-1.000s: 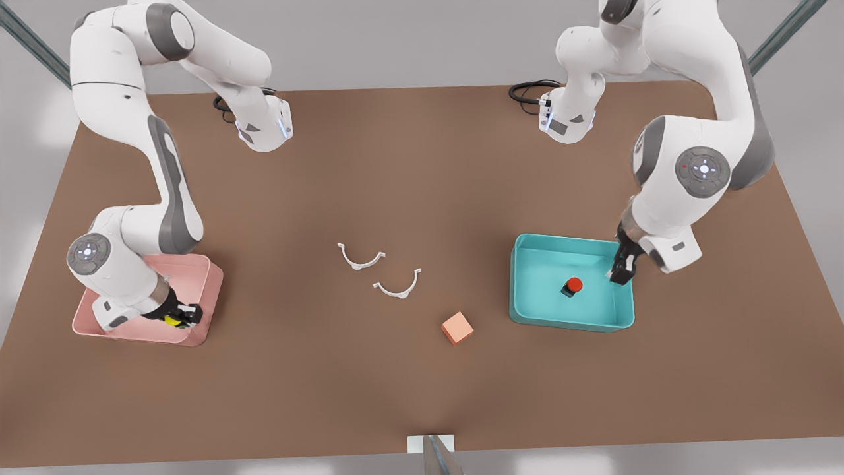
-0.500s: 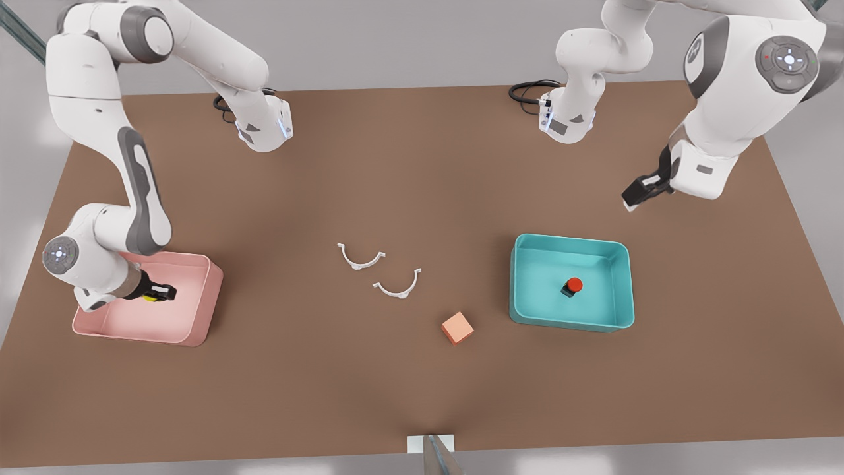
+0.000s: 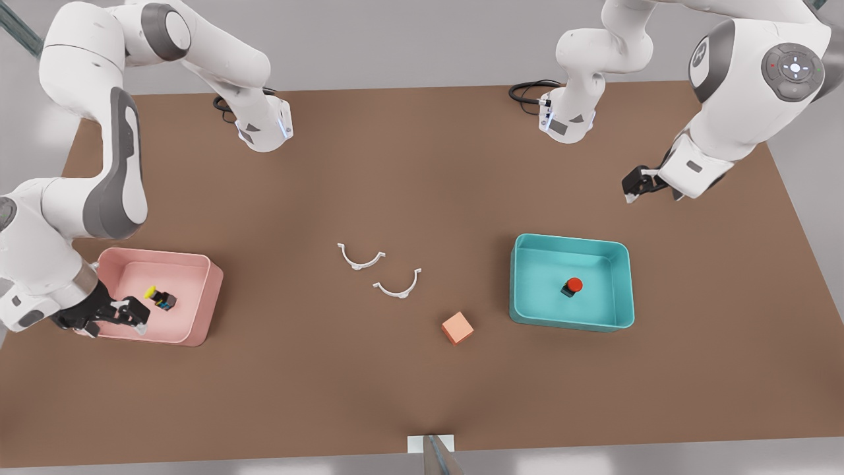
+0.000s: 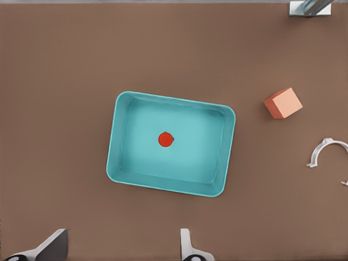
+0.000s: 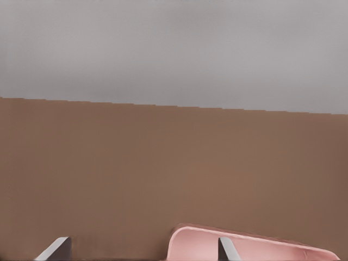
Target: Place the red button in the blue storage box with the left arm, and place the yellow button in the pink storage box with the right arm
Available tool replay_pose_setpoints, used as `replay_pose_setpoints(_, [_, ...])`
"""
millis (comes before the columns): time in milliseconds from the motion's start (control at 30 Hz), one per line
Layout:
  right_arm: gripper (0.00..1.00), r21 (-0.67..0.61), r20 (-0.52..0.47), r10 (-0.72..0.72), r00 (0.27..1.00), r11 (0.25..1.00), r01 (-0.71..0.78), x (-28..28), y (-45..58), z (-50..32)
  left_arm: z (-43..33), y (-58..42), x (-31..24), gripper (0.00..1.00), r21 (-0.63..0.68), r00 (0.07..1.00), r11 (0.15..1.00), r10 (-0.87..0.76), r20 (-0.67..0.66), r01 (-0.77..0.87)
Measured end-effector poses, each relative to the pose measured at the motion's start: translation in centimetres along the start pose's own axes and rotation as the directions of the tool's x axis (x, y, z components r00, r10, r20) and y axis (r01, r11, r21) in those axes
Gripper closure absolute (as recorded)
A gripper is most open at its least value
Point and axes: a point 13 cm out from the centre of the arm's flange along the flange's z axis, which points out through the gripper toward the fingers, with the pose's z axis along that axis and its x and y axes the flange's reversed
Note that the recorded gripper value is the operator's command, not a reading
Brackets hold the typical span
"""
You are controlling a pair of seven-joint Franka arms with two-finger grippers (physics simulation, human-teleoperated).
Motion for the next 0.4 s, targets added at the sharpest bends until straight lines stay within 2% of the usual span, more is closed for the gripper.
replay_pose_setpoints(100, [0.0,-0.073,-0.054,-0.097,0.994,0.993,0.093,1.4,10.6,-4.5,0.0,-0.1,0.0,0.0,-0.001,0.999,0.999,0.044,-0.001,-0.044])
replay_pose_setpoints(133, [0.0,-0.053,-0.07,-0.098,0.993,0.994,0.094,2.1,11.4,-5.8,0.0,-0.1,0.0,0.0,-0.001,0.998,0.998,0.057,-0.001,-0.057])
replay_pose_setpoints(233, [0.0,0.048,-0.134,0.007,0.991,0.999,0.0,6.3,7.6,-9.3,0.1,-0.1,0.0,0.0,-0.001,0.996,0.996,0.091,-0.002,-0.091])
replay_pose_setpoints(300, [0.0,0.04,-0.204,0.052,0.978,0.998,-0.045,9.9,5.9,-8.4,0.1,-0.1,0.0,0.0,-0.001,0.994,0.994,0.11,-0.002,-0.11])
replay_pose_setpoints(400, [0.0,0.02,-0.241,0.085,0.967,0.996,-0.082,11.0,5.0,-7.4,0.1,0.0,0.0,0.0,-0.001,0.991,0.991,0.136,-0.002,-0.136])
